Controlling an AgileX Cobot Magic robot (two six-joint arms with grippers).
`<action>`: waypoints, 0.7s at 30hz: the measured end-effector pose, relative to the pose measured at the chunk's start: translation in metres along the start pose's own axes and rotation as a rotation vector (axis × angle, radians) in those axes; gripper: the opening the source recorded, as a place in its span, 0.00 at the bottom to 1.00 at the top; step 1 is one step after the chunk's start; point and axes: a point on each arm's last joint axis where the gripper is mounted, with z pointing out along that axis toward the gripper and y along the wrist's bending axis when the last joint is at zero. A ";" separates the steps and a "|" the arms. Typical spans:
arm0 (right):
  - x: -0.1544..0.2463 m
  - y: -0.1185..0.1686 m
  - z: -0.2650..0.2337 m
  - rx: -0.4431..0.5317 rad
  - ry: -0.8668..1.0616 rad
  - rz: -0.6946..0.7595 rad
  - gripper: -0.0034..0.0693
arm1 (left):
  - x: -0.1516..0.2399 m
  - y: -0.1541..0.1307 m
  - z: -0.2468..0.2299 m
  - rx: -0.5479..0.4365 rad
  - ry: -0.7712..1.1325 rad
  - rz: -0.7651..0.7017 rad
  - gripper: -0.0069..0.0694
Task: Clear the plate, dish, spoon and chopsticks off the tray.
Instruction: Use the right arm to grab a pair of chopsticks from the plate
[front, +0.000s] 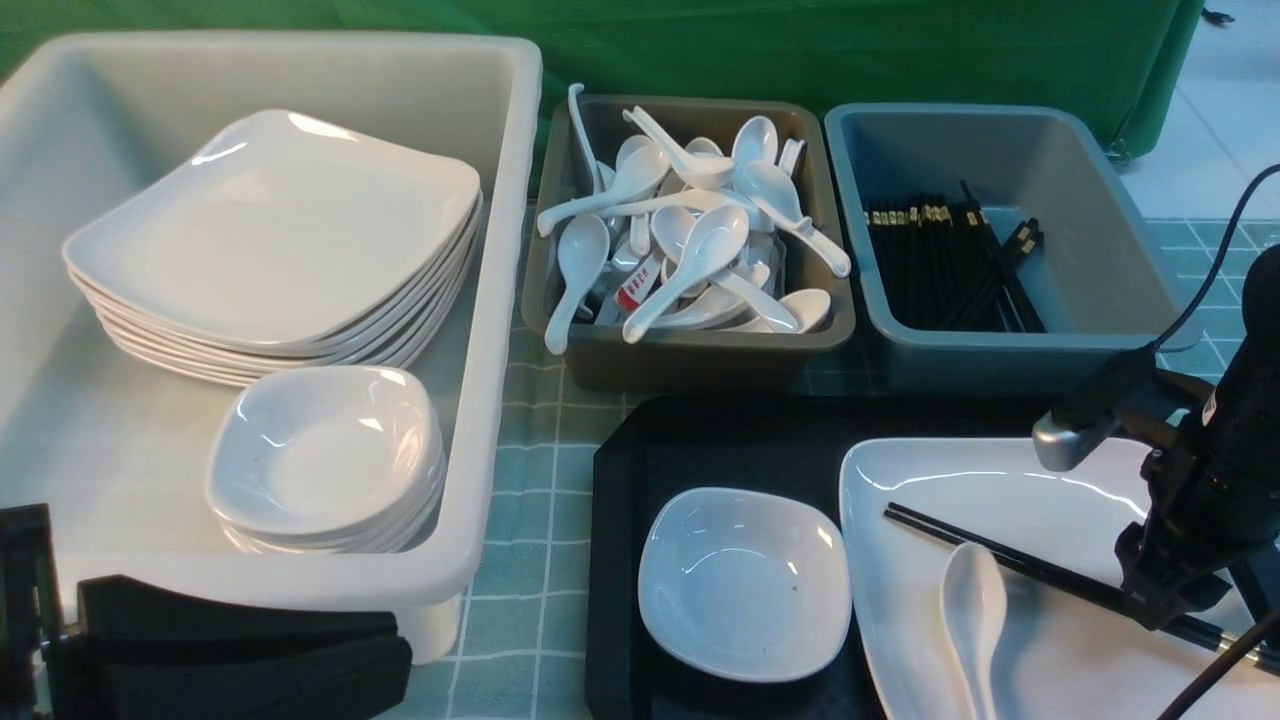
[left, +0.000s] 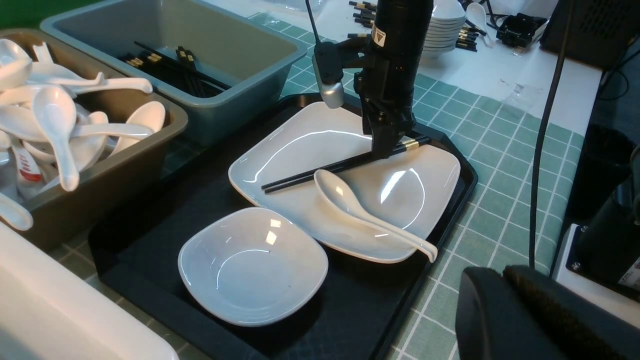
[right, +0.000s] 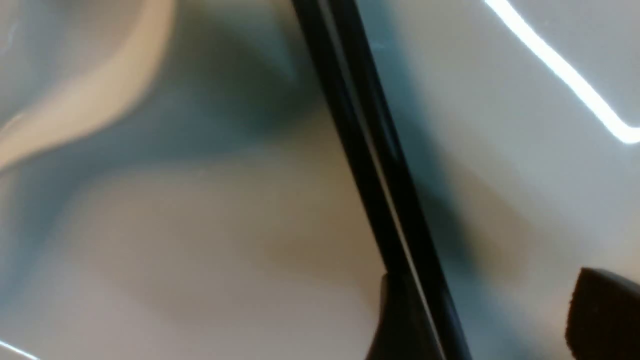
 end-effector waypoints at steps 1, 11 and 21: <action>-0.001 0.000 0.000 0.001 -0.001 -0.004 0.69 | 0.000 0.000 0.000 0.000 0.000 0.000 0.11; -0.002 0.004 0.011 -0.076 0.031 0.006 0.58 | 0.000 0.000 0.000 0.000 0.000 0.001 0.11; -0.003 0.004 0.013 -0.082 0.027 0.008 0.77 | 0.000 0.000 0.000 0.000 0.000 0.008 0.11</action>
